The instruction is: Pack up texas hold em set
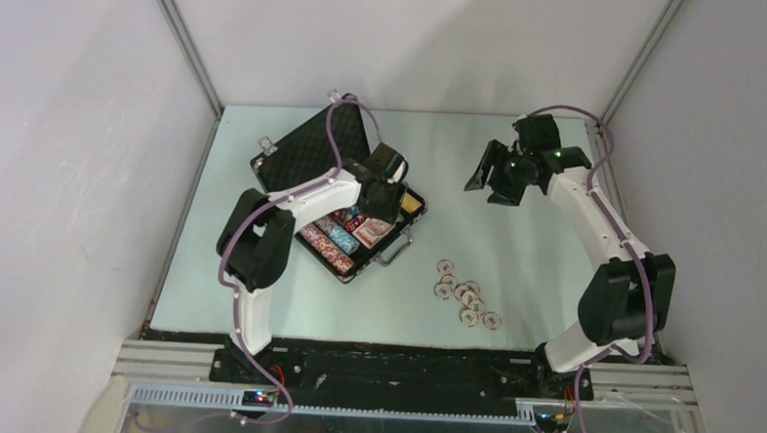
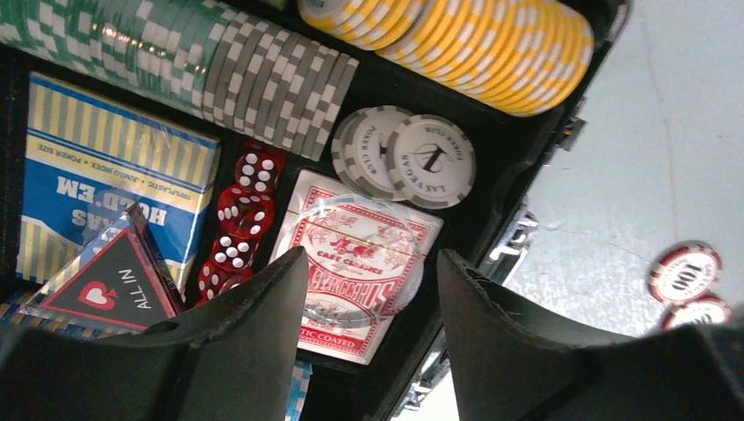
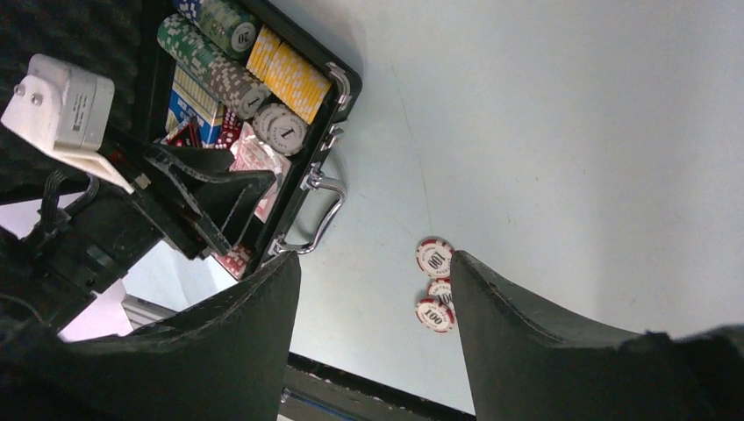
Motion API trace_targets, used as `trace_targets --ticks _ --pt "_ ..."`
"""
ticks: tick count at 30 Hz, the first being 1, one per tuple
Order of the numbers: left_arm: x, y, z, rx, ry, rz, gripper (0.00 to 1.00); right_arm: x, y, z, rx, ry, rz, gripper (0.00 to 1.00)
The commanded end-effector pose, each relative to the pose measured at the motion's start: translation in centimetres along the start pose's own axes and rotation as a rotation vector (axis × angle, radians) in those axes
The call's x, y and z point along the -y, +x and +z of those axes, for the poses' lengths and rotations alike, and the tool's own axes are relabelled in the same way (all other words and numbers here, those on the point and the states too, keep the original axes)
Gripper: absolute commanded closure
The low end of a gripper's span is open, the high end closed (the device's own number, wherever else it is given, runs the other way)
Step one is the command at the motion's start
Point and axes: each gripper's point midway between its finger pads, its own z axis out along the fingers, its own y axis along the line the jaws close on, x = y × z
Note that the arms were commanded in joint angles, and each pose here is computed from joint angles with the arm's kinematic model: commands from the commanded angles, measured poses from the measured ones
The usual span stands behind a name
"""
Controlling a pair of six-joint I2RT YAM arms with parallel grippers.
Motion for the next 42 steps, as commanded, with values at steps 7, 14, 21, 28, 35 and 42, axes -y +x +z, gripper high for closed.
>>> trace_targets --ticks 7,14,21,28,35,42 --pt "-4.3 2.0 -0.3 -0.048 -0.223 0.002 0.39 -0.4 -0.1 -0.4 0.029 -0.026 -0.012 0.35" --pt "-4.8 2.6 -1.7 -0.022 -0.203 -0.05 0.39 -0.4 -0.2 -0.4 0.031 -0.027 -0.021 0.35" --pt "-0.9 -3.0 -4.8 0.173 0.022 -0.142 0.37 -0.2 -0.2 -0.5 0.032 -0.023 -0.032 0.35" --pt "0.2 -6.3 -5.8 0.116 0.147 -0.417 0.36 0.0 -0.1 -0.8 0.031 -0.013 -0.044 0.35" --pt "1.0 -6.6 -5.3 0.007 0.229 -0.843 0.35 -0.1 0.4 -1.0 0.017 -0.009 -0.023 0.35" --pt "0.0 -4.8 -4.2 0.02 0.135 -1.206 0.43 -1.3 2.1 -1.0 0.007 -0.012 -0.043 0.36"
